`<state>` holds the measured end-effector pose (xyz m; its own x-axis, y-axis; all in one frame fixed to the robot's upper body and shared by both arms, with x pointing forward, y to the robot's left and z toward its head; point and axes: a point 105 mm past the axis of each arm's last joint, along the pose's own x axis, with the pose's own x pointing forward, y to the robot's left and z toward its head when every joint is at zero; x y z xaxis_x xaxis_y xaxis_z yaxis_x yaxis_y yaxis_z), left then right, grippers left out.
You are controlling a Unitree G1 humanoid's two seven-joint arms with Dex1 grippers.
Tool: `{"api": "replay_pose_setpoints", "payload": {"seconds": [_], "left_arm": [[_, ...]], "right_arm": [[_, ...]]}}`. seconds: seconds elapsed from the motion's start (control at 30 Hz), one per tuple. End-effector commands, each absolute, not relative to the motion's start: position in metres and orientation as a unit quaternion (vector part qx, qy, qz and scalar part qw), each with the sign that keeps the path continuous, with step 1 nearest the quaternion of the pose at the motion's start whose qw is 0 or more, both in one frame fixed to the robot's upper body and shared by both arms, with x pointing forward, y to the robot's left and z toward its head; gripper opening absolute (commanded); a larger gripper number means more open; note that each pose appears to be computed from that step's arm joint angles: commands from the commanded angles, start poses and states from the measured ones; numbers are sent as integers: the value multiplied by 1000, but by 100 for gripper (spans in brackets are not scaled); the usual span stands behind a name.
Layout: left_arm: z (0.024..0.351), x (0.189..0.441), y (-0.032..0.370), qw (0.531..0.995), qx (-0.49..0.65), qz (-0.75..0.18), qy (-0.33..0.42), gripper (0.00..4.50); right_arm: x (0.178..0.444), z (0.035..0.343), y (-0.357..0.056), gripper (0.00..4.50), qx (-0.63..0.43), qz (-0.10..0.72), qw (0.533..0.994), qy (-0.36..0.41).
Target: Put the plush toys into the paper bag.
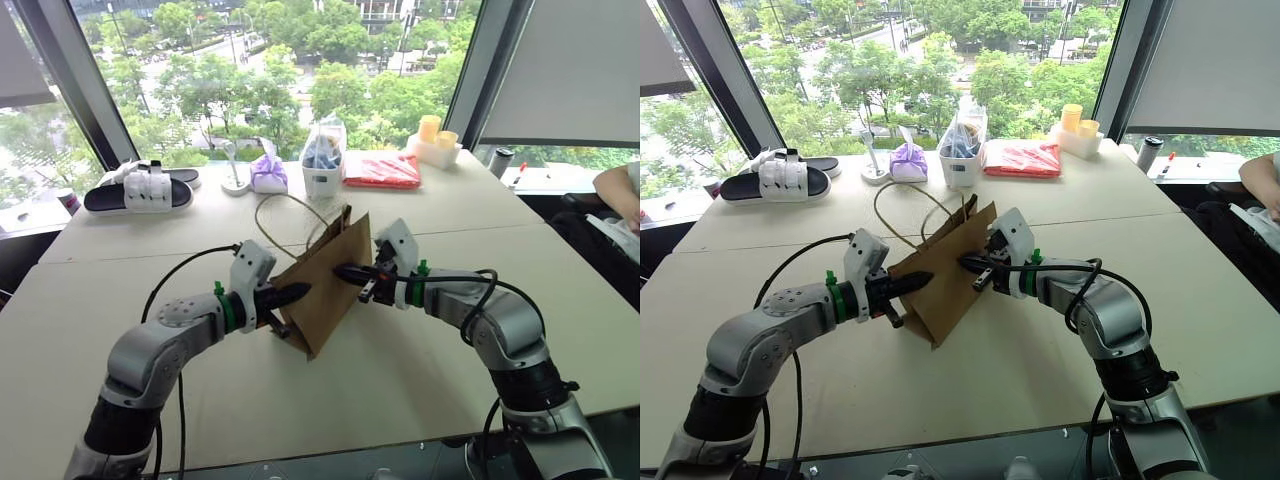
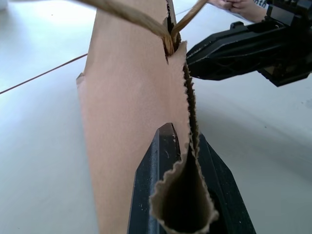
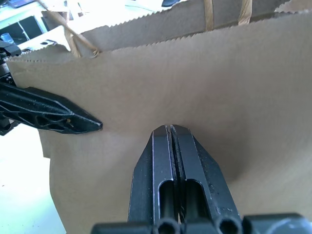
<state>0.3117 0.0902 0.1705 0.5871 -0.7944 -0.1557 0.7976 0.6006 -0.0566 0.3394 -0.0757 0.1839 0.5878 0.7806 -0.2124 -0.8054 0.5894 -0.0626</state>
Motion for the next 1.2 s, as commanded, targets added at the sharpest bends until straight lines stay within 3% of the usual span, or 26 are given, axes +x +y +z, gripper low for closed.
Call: {"api": "replay_pose_setpoints", "payload": {"seconds": [0.03, 0.17, 0.37, 0.6, 1.07, 1.2], "left_arm": [[196, 314, 94, 872, 34, -487, 34, 6], [208, 326, 101, 848, 54, -528, 16, 6], [224, 360, 95, 760, 93, -643, -1, 6], [213, 378, 76, 685, 134, -715, 42, 6], [202, 391, 55, 683, 208, -694, 92, 6], [201, 394, 62, 688, 219, -685, 99, 133]], "right_arm": [[322, 214, -97, 0, -87, 446, 890, 42], [299, 232, -123, 0, -77, 443, 892, 34], [256, 233, -165, 0, -84, 402, 909, 63], [240, 229, -183, 0, -83, 337, 935, 73], [224, 218, -188, 0, -68, 289, 952, 81], [228, 218, -185, 0, -67, 293, 950, 84]]}}
